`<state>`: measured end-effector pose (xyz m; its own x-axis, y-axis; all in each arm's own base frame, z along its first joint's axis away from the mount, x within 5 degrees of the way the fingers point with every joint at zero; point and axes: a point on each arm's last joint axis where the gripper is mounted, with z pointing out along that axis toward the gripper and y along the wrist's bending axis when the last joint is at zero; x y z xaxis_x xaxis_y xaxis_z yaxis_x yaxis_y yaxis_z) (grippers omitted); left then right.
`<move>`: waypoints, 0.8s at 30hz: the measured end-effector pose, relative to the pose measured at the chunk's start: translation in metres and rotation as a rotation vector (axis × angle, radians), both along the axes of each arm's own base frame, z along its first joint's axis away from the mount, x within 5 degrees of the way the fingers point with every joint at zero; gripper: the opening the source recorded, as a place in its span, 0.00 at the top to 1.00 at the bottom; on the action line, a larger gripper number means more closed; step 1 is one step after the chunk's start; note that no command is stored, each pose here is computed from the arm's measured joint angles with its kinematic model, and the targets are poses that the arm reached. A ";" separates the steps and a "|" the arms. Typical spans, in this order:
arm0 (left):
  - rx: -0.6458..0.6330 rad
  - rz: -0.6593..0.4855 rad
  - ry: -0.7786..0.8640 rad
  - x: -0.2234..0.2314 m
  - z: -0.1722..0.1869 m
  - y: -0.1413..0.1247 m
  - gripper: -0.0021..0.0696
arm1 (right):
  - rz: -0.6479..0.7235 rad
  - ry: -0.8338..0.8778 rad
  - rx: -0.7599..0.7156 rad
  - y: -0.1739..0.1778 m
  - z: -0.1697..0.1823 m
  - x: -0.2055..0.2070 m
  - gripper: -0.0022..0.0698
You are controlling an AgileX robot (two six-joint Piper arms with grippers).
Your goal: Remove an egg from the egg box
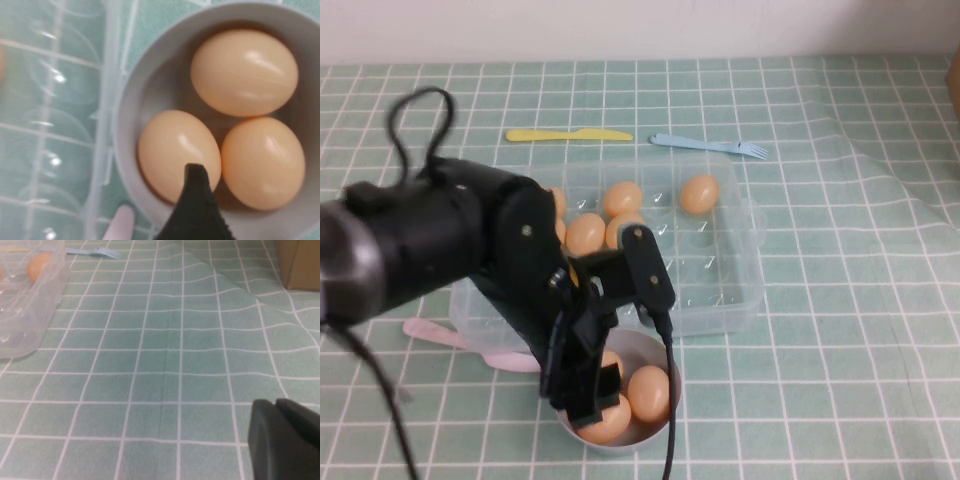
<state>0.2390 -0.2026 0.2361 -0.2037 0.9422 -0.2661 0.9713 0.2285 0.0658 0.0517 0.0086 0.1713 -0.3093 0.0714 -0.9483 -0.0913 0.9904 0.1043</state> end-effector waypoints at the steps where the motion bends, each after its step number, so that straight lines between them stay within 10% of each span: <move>1: -0.013 -0.001 -0.020 -0.002 0.007 0.002 0.33 | 0.000 0.000 0.000 0.000 0.000 0.000 0.99; 10: -0.277 0.097 -0.256 -0.053 0.090 0.040 0.91 | 0.000 0.000 0.000 0.000 0.000 0.000 0.99; 24: -0.735 0.324 -0.564 -0.133 0.070 0.110 0.97 | 0.000 0.000 0.000 0.000 0.000 0.000 0.99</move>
